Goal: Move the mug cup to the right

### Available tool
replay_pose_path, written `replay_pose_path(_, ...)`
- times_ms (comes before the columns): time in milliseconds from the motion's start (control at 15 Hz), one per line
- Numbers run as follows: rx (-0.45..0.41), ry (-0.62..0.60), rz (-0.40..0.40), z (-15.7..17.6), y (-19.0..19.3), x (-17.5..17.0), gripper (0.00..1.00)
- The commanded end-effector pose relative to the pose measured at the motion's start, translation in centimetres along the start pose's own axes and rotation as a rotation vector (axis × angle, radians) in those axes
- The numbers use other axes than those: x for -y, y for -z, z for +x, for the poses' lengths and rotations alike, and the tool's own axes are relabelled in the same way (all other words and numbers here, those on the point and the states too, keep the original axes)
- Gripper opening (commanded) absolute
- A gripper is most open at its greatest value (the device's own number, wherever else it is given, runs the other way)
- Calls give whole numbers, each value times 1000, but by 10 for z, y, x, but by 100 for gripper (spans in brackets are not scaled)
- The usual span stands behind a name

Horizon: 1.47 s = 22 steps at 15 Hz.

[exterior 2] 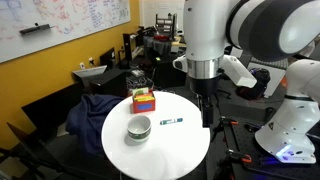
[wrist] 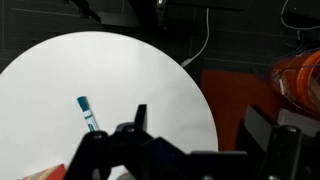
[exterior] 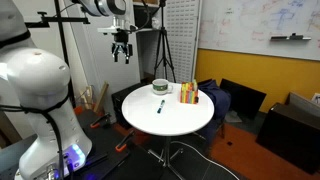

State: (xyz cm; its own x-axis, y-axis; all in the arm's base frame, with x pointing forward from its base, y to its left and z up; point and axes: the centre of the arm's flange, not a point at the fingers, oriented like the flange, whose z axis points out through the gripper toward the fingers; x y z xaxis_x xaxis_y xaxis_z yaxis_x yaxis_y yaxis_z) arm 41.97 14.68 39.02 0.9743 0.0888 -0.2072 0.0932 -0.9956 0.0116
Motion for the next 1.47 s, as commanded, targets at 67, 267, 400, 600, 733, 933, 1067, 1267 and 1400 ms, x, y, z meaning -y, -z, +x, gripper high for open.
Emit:
replay_pose_path(67, 0, 0, 0, 0, 0, 0, 100)
replay_pose_path(267, 0, 0, 0, 0, 0, 0, 100)
replay_pose_path(400, 0, 0, 0, 0, 0, 0, 100)
replay_pose_path(600, -58, -18, -46, 5, 1, -2, 100)
replay_pose_path(733, -124, 11, -68, 15, 2, -4, 100)
replay_pose_path(933, -231, 27, -82, 41, 2, -8, 100)
replay_pose_path(1067, -296, 26, -105, 56, -1, -12, 100)
replay_pose_path(1267, -357, 87, -140, 73, -8, -20, 100)
replay_pose_path(1400, -373, 129, -181, 82, -13, -30, 100)
